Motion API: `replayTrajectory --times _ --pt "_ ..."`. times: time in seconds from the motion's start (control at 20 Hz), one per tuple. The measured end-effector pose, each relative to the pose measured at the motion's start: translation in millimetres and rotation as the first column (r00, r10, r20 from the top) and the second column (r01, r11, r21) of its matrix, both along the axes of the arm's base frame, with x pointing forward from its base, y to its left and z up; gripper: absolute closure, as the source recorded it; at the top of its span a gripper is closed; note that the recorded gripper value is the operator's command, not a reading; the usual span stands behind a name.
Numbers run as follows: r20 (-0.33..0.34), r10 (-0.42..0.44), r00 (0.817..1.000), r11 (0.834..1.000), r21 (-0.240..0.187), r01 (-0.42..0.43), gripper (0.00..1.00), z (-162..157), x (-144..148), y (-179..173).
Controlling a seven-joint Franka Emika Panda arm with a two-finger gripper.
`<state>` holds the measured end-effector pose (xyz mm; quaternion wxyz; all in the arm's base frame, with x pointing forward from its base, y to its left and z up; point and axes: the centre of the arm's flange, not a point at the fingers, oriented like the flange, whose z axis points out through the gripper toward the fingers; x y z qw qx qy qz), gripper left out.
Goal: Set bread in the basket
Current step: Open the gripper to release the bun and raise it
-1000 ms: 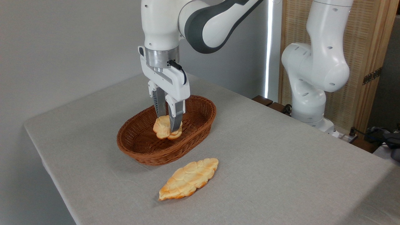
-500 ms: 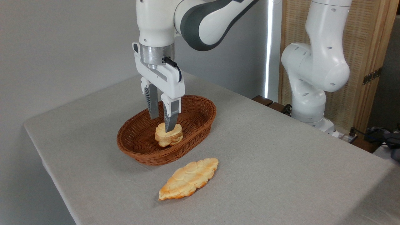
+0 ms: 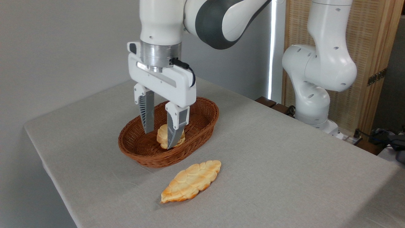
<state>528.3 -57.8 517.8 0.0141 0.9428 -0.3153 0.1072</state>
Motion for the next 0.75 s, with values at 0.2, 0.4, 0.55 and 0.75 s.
replayTrajectory --times 0.2,0.4,0.55,0.75 --pt "-0.014 0.033 0.999 0.999 0.001 -0.033 0.00 2.2 30.9 17.1" --pt "-0.019 0.013 1.000 1.000 0.008 -0.013 0.00 -0.9 39.4 25.6" --pt "-0.020 0.010 1.000 1.000 0.008 -0.010 0.00 -1.0 39.7 25.4" --pt "-0.020 0.010 1.000 1.000 0.009 -0.009 0.00 -0.9 39.7 25.3"
